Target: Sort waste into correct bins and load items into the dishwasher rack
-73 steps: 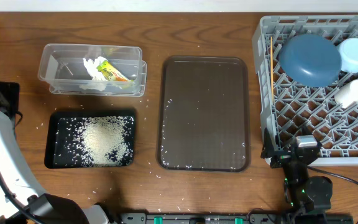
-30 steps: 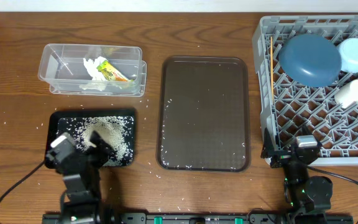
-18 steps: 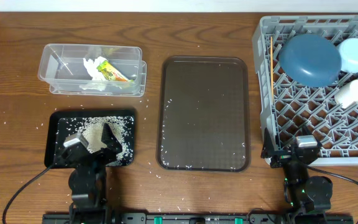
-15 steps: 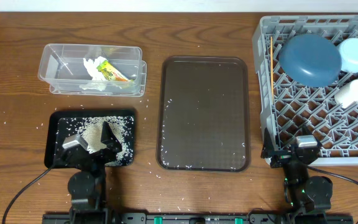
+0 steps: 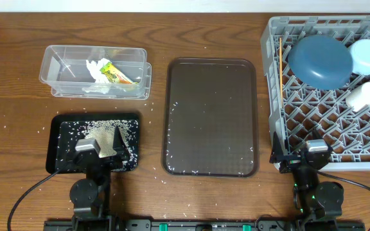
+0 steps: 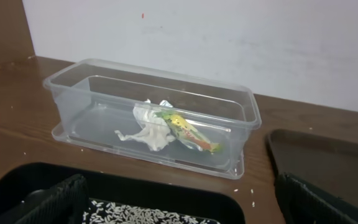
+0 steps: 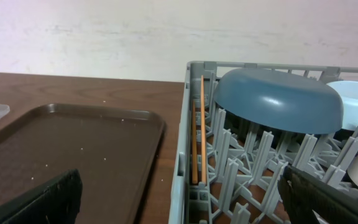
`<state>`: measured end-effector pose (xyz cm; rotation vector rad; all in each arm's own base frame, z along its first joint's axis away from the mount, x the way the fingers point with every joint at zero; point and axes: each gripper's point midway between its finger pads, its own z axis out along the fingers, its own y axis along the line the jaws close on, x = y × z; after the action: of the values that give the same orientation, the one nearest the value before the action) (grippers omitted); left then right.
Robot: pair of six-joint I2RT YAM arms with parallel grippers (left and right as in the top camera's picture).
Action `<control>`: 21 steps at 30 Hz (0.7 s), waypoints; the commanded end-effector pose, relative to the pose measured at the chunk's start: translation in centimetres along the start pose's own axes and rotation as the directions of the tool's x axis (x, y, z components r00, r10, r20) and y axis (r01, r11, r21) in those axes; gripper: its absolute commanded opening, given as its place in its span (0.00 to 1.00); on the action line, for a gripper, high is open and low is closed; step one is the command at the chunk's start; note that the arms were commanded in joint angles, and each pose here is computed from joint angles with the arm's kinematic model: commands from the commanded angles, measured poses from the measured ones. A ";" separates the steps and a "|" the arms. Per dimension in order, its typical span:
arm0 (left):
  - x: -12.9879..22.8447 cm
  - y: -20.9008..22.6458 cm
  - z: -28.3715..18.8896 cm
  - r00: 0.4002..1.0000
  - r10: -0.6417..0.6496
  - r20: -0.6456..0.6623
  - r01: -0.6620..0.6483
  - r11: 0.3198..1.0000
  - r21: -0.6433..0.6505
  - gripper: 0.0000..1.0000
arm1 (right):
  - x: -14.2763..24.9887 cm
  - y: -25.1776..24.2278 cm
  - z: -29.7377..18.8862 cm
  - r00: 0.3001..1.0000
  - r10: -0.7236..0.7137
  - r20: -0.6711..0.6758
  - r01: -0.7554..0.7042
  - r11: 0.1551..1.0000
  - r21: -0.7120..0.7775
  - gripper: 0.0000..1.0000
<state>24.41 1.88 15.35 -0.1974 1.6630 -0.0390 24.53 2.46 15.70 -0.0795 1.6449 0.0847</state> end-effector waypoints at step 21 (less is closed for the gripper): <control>1.7 -0.1 0.1 0.998 0.022 -0.053 -0.021 1.000 0.009 0.98 | 0.0 -0.2 0.0 1.000 -0.012 0.000 0.012 1.000 0.008 0.99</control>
<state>24.43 1.62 15.32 -0.1820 1.6668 -0.0479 24.53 2.46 15.70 -0.0798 1.6449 0.0844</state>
